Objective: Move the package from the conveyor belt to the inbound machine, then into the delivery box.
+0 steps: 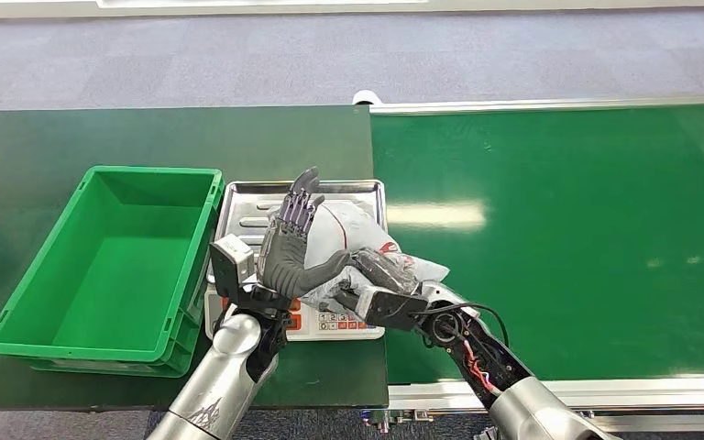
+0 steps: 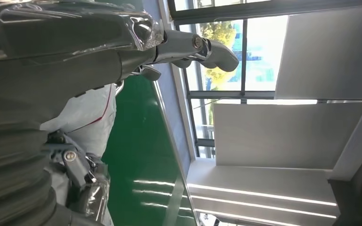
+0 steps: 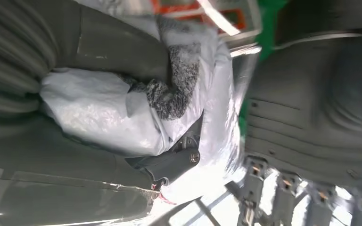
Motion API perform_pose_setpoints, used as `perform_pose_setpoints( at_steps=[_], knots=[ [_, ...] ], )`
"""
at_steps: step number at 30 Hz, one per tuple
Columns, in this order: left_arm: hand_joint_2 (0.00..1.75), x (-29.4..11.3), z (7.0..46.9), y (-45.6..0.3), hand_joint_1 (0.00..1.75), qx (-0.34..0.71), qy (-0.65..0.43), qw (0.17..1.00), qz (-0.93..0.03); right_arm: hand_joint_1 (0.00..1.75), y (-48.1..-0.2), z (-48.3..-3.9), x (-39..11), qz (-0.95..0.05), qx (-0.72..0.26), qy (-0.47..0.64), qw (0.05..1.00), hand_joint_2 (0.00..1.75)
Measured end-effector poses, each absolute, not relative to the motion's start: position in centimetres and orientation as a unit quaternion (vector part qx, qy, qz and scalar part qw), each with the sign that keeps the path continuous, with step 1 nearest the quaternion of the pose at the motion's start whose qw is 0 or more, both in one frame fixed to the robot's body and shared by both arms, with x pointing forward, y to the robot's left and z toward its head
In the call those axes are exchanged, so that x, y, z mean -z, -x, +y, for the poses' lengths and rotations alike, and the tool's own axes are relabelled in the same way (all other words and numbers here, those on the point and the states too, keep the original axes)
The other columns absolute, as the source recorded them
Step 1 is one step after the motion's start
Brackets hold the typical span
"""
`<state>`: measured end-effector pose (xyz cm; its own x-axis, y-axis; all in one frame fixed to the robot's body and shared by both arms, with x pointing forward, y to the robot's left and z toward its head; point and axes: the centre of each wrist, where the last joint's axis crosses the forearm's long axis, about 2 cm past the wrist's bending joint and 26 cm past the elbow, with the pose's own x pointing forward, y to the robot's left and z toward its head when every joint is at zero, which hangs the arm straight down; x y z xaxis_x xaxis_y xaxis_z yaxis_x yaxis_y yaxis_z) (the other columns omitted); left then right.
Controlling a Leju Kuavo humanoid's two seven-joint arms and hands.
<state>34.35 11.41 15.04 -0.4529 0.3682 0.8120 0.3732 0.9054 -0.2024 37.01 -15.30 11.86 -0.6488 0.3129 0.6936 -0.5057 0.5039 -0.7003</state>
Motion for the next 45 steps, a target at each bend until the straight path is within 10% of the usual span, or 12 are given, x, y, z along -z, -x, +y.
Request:
perform_pose_setpoints(
  at_steps=[10,21,45],
  knots=[
    [1.75,-15.3,11.7,-34.4,0.00,0.002,0.212,0.475,-0.854,0.00,-36.7,-15.2,-11.9,-0.809,-0.467,0.076,0.350,1.75],
    [1.75,-15.2,11.7,-34.4,0.00,0.023,0.211,0.480,-0.851,0.00,-35.3,-15.5,-12.6,-0.857,-0.321,-0.045,0.401,1.75],
    [1.75,-12.3,10.9,-34.4,0.00,0.354,-0.045,0.562,-0.746,0.00,-30.4,-20.4,-14.1,-0.881,-0.120,-0.079,0.450,1.75]
  ],
)
